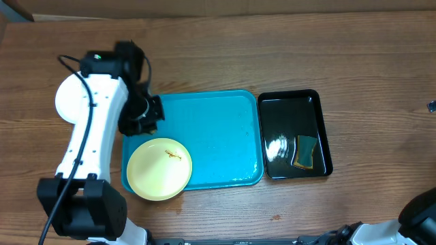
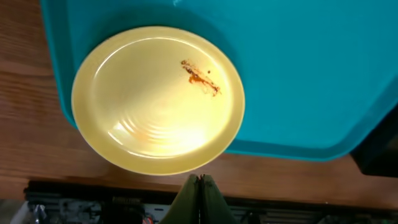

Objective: Clean dirty plates on tray and stack at the side
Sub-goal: 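Move the left gripper to the rim of the yellow plate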

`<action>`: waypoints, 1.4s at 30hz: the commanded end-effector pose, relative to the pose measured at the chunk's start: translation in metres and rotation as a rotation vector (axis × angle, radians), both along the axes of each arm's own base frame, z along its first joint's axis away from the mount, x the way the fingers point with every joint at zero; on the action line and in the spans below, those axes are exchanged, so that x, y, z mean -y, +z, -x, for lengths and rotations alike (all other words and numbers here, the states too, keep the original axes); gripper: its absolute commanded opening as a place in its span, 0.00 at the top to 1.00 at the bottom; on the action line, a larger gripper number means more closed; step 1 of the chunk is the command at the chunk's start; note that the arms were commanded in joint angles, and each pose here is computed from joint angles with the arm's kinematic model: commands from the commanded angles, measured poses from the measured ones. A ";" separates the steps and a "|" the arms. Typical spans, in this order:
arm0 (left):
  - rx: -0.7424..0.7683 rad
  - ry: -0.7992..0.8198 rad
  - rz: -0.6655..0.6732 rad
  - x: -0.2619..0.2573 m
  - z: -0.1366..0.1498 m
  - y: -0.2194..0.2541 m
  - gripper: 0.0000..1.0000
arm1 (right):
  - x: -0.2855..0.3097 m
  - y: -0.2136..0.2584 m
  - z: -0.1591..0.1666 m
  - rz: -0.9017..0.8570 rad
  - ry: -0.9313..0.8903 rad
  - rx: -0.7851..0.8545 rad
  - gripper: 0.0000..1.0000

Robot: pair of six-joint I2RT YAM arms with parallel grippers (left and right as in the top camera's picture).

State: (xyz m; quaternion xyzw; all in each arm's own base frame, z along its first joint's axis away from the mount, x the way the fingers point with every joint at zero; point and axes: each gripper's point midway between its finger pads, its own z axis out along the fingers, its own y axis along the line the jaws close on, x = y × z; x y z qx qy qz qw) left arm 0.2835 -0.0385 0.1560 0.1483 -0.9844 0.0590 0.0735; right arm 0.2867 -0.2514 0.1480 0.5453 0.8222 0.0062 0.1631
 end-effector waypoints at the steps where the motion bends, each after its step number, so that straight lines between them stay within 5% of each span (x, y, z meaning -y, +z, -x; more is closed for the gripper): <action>1: -0.001 0.066 -0.020 -0.012 0.015 -0.014 0.96 | 0.002 0.004 -0.001 0.014 -0.005 0.009 0.00; 14: 0.139 0.357 -0.067 -0.063 0.097 -0.025 0.96 | 0.002 0.004 -0.001 0.014 -0.005 0.009 0.00; 22: 0.213 0.563 -0.254 -0.101 0.095 -0.043 0.84 | 0.002 0.004 -0.001 0.014 -0.005 0.009 0.00; 42: -0.038 0.531 -0.272 -0.104 0.095 -0.113 0.78 | 0.002 0.004 -0.001 0.014 -0.005 0.009 0.00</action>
